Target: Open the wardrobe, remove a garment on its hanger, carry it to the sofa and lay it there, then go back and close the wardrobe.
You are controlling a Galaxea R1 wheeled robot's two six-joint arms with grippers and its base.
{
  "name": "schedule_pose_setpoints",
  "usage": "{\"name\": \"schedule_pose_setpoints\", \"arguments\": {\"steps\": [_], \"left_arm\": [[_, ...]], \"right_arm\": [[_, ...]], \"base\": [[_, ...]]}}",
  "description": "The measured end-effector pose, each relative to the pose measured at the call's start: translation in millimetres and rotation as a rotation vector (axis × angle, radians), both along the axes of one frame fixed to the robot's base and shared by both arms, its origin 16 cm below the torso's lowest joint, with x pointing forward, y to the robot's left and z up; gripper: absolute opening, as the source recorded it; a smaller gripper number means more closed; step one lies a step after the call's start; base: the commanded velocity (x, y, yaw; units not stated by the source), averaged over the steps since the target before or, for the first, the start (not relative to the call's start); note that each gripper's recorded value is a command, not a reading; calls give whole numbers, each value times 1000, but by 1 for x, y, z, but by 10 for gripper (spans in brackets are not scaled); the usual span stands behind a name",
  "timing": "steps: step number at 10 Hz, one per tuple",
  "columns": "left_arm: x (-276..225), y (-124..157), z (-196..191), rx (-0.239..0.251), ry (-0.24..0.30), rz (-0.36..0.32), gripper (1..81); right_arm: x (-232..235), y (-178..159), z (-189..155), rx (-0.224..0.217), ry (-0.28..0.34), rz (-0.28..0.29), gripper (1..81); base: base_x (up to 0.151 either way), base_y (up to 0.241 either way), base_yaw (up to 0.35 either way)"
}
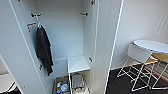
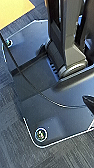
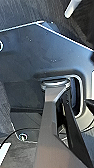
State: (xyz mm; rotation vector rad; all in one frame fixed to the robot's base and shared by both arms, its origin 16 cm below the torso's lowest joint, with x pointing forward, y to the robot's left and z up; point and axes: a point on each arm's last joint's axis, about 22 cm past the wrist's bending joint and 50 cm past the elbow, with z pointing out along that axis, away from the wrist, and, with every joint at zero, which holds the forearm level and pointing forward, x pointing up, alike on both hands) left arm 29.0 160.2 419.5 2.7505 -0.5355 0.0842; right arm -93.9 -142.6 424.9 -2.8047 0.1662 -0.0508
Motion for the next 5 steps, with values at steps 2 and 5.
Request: {"name": "schedule_pose_setpoints", "arguments": {"steps": [2, 5], "left_arm": [[0, 0, 0, 0, -1, 0, 811], [3, -1, 0, -2, -5, 1, 811]], "right_arm": [[0, 5, 1, 7, 1, 0, 811], [-1, 5, 1, 6, 2, 0, 811]], "base": [[0, 0, 299], [0, 0, 246]]}}
